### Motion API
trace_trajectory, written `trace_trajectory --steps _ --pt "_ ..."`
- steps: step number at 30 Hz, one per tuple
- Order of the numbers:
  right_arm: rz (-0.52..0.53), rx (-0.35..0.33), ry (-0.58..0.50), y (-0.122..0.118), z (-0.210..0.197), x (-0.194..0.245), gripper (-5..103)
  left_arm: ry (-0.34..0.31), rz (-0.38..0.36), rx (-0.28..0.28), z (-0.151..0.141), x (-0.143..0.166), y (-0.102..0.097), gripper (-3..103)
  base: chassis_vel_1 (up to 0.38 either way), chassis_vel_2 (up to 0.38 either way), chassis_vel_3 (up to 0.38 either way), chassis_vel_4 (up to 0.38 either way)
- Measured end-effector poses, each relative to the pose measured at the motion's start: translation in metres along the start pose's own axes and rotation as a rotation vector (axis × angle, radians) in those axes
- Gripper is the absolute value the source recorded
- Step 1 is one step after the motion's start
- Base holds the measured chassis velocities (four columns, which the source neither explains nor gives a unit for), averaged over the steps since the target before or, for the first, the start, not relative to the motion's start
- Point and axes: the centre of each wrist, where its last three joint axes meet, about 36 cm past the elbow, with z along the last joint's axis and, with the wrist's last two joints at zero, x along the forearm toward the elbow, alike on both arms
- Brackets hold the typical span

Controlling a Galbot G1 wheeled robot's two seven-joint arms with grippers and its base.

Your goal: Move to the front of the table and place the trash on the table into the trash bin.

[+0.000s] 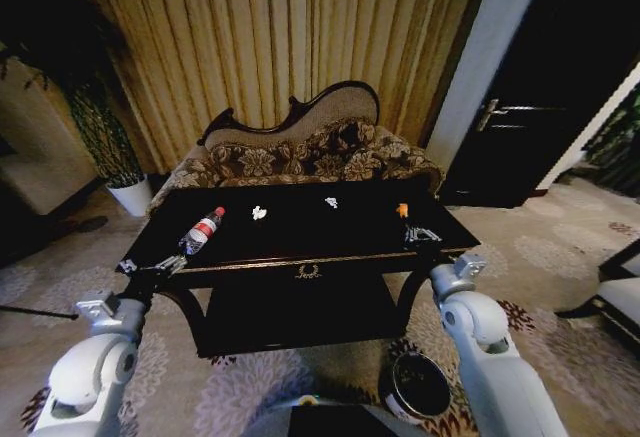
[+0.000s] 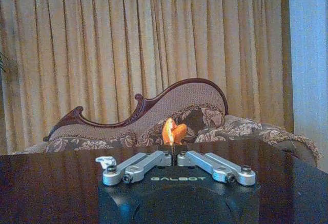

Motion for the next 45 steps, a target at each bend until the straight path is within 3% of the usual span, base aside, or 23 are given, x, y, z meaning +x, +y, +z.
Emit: trace_trajectory --steps 23,26,30,33,40,45 --pt "-0.005 -0.026 0.043 0.003 0.021 -0.004 1 0.002 0.002 0.012 0.006 -0.001 -0.001 100 0.159 -0.16 -0.162 0.161" --pt "0.086 0.021 0.188 -0.024 0.05 0.012 1 0.001 0.007 0.026 0.007 -0.002 0.0 100 -0.011 0.014 0.017 -0.007" --pt "0.127 0.039 0.268 -0.036 0.068 0.023 1 0.001 0.004 0.031 0.009 -0.004 0.002 100 0.0 0.0 0.0 0.0" --pt "0.225 0.098 0.462 -0.066 0.141 0.044 1 0.005 0.0 0.041 0.013 -0.005 0.005 100 0.0 0.0 0.0 0.0" --pt "0.289 0.055 0.65 -0.08 0.217 0.054 1 0.011 -0.001 0.057 0.02 -0.008 0.006 100 0.0 0.0 0.0 0.0" --pt "0.299 0.06 0.706 -0.083 0.242 0.048 1 0.012 0.002 0.06 0.021 -0.01 0.006 100 0.0 0.0 0.0 0.0"
